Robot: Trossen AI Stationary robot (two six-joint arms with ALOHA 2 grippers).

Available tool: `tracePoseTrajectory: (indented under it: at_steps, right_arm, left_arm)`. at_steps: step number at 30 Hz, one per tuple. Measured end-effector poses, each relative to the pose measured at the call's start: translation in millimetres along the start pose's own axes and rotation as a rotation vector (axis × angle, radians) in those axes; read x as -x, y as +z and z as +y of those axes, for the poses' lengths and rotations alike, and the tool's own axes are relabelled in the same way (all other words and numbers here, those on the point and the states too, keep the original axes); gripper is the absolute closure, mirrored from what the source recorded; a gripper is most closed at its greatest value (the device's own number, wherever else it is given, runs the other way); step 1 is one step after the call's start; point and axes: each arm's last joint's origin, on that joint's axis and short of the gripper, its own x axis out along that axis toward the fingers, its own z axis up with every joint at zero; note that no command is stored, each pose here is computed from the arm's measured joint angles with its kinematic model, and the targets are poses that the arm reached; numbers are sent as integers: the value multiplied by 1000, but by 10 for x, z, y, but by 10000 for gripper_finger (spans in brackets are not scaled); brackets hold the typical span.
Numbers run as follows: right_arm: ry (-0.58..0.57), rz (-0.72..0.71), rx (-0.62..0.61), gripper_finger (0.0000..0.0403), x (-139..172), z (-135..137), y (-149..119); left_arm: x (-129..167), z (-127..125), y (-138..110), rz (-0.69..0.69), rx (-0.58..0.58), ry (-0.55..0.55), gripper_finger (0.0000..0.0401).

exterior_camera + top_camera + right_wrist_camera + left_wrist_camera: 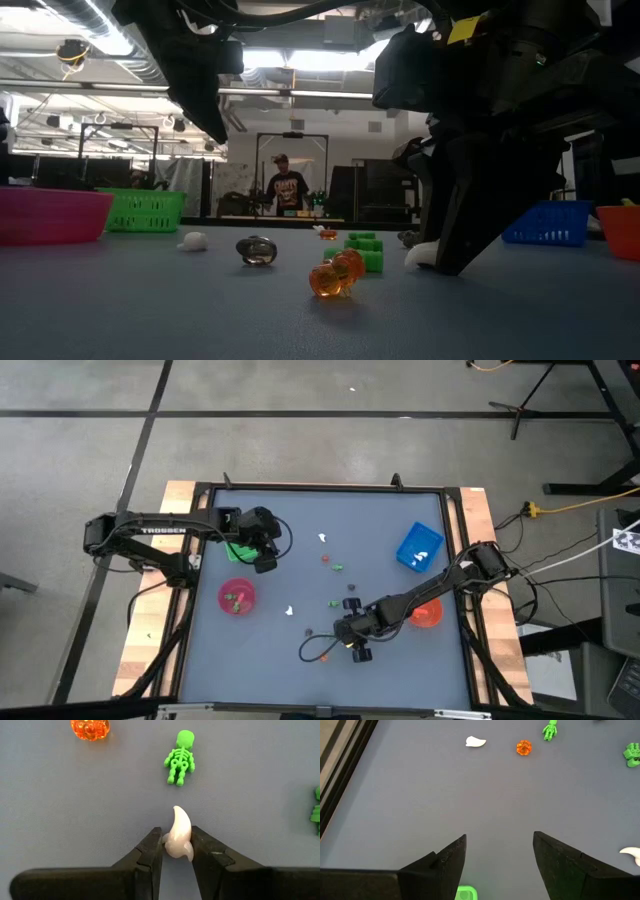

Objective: Sort Halloween decoration
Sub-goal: Put the small white ghost toy into the blue basket

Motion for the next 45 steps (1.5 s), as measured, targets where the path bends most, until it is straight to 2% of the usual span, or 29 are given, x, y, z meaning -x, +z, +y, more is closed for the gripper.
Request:
tracePoseTrajectory:
  at_steps: [45]
  right_arm:
    - [4, -39, -4, 314, 52, 19, 130]
  left_arm:
    - [2, 0, 2, -1, 0, 0, 187]
